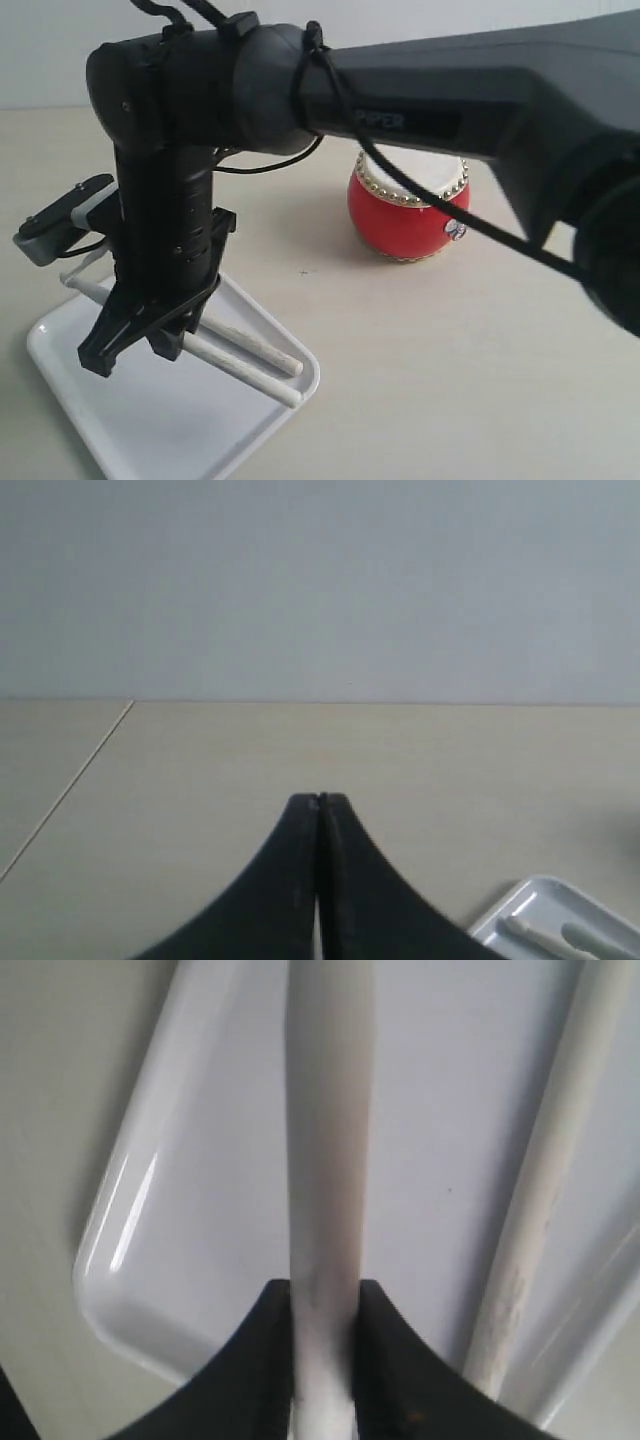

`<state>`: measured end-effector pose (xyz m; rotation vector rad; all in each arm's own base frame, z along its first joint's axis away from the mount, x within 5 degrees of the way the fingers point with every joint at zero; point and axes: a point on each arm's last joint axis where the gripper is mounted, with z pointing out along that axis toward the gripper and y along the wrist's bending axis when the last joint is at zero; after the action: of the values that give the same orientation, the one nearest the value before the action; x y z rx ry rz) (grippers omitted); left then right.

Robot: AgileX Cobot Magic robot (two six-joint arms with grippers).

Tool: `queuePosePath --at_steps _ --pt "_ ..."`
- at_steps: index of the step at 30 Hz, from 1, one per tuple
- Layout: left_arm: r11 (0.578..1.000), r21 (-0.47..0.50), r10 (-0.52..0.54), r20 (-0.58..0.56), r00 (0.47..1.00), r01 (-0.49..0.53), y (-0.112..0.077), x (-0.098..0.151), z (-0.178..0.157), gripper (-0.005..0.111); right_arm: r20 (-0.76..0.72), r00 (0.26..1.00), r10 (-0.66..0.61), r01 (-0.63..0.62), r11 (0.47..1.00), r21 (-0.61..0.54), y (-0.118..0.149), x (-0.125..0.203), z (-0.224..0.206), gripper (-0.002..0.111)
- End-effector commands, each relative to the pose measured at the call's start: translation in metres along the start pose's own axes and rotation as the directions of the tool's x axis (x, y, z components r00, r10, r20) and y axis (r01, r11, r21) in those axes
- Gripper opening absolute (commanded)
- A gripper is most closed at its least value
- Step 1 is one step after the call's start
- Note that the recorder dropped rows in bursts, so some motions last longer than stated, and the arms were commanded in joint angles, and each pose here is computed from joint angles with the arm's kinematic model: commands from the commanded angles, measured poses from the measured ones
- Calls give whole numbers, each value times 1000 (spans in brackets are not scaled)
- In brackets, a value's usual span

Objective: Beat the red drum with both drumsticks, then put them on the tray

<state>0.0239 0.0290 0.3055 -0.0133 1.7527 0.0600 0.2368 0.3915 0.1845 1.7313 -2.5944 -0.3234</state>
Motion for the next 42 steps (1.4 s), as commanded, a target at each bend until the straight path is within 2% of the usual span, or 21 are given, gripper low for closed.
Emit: queuePosePath --at_steps 1,17,22,28,34,42 --pt "1000 -7 -22 -29 999 22 -2 15 7 0 33 998 45 -45 999 12 -5 -19 8 0" --pt "1000 -6 -23 -24 999 23 -2 14 7 0 16 999 31 -31 998 46 -13 -25 25 0" --pt "1000 -5 -24 -26 999 24 -2 14 7 0 -1 1000 4 -4 995 100 -19 -24 26 0" --pt "1000 -5 -24 -26 999 24 -2 14 7 0 6 1000 14 -15 997 73 -16 -25 26 0" --pt "1000 -5 -24 -26 999 24 -2 14 7 0 -17 1000 -9 11 994 109 -15 -24 32 0" --pt "1000 -5 -23 -28 999 23 -2 15 7 0 -47 999 -1 5 995 98 -18 -24 48 0"
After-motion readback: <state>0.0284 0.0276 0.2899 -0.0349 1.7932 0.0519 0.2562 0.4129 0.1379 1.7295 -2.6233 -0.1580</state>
